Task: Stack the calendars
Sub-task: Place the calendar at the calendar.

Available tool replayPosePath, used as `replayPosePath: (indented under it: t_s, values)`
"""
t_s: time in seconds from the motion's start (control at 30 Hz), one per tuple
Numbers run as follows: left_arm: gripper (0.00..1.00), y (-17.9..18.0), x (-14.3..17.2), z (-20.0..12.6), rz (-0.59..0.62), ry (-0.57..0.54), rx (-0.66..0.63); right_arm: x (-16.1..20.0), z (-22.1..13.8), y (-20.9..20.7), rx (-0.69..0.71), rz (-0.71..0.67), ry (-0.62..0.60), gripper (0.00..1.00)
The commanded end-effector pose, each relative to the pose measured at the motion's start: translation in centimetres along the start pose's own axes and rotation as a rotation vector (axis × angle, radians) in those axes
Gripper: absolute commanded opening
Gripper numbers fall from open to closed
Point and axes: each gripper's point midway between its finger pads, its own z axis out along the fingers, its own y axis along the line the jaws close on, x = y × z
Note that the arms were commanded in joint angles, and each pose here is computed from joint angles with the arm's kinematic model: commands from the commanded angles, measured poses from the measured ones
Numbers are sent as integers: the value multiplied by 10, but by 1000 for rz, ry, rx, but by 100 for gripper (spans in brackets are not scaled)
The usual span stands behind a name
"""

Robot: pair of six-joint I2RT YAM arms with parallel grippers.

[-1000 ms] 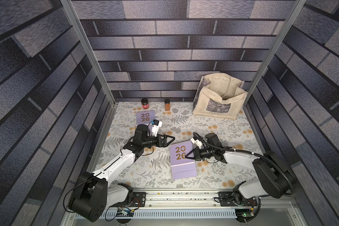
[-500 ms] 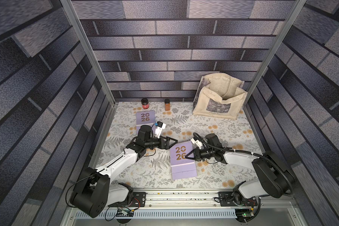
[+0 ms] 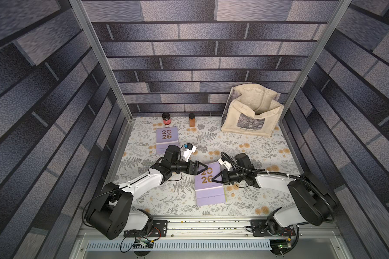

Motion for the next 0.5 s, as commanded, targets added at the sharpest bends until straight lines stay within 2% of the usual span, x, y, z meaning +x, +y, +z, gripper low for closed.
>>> replayPosePath:
  t_s: [0.0, 0.3, 0.47]
  values:
    - [100, -5, 0, 2, 22, 4, 25, 9, -2, -32, 105, 64, -17, 0]
    - [100, -12, -10, -2, 47, -16, 27, -4, -17, 5, 11, 3, -49, 0]
    - [100, -15, -12, -4, 54, -23, 29, -5, -18, 9, 3, 6, -45, 0]
